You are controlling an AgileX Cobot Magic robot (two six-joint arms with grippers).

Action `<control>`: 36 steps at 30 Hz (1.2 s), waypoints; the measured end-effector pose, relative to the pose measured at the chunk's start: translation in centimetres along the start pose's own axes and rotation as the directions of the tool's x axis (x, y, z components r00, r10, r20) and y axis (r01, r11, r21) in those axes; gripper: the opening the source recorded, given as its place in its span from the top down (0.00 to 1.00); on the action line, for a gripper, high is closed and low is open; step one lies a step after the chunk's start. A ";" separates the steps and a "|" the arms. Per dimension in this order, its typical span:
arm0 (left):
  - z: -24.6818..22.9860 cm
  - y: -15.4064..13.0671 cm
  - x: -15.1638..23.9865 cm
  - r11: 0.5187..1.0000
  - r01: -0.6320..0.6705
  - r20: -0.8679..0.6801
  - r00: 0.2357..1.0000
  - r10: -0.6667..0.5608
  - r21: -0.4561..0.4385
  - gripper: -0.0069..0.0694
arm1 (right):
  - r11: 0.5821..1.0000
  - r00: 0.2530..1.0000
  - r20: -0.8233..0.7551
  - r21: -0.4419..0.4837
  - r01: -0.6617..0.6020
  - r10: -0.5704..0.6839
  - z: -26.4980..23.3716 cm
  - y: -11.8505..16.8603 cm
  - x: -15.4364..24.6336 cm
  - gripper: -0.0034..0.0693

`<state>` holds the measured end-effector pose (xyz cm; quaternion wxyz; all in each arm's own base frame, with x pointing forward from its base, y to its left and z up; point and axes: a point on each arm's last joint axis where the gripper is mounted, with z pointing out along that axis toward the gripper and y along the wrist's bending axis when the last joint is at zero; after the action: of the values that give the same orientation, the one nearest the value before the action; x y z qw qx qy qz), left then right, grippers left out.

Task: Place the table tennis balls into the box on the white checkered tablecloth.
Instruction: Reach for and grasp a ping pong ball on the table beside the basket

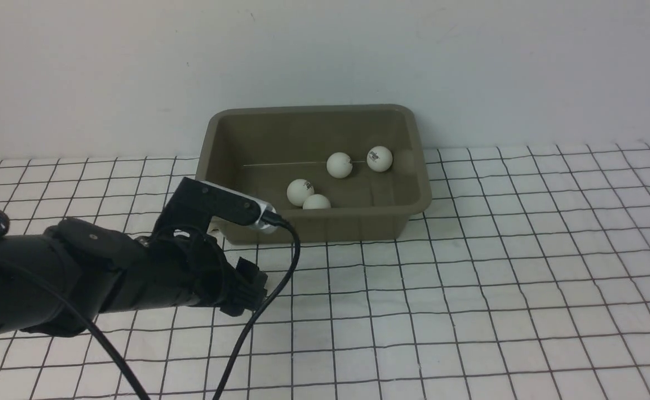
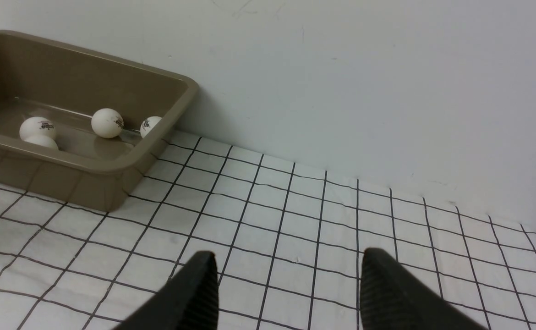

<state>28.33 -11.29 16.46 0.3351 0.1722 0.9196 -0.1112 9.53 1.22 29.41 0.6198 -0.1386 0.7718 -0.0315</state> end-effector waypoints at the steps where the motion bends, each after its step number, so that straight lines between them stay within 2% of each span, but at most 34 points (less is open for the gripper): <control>1: 0.3 0.0 0.1 1.000 0.001 -0.010 1.000 -0.001 0.000 0.24 | 1.000 1.000 0.000 0.000 0.000 0.000 0.0 0.0 0.0 0.42; 13: 2.3 0.2 -0.6 1.000 0.008 -0.028 1.000 -0.008 0.000 0.24 | 1.000 1.000 0.000 0.000 0.000 0.000 0.0 0.0 0.0 0.42; 25: 3.6 0.5 0.3 1.000 0.015 -0.071 0.997 -0.017 -0.018 0.24 | 1.000 1.000 0.000 0.000 0.000 0.000 0.0 0.0 0.0 0.42; 28: 3.6 0.6 0.3 0.999 0.033 -0.065 0.997 -0.035 -0.029 0.28 | 1.000 1.000 0.000 0.000 0.000 0.000 0.0 0.0 0.0 0.42; 32: 3.7 0.6 0.3 0.998 0.055 -0.062 0.996 -0.057 -0.033 0.50 | 1.000 1.000 0.000 0.000 0.000 0.000 0.0 0.0 0.0 0.42; 36: 2.9 -0.3 -0.1 0.997 0.045 -0.063 0.997 -0.042 0.056 0.49 | 1.000 1.000 0.000 0.000 0.000 0.000 0.0 0.0 0.0 0.42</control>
<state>29.99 -12.48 14.33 0.2990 0.1651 0.9295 -0.1393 9.53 1.22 29.41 0.6198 -0.1386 0.7718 -0.0315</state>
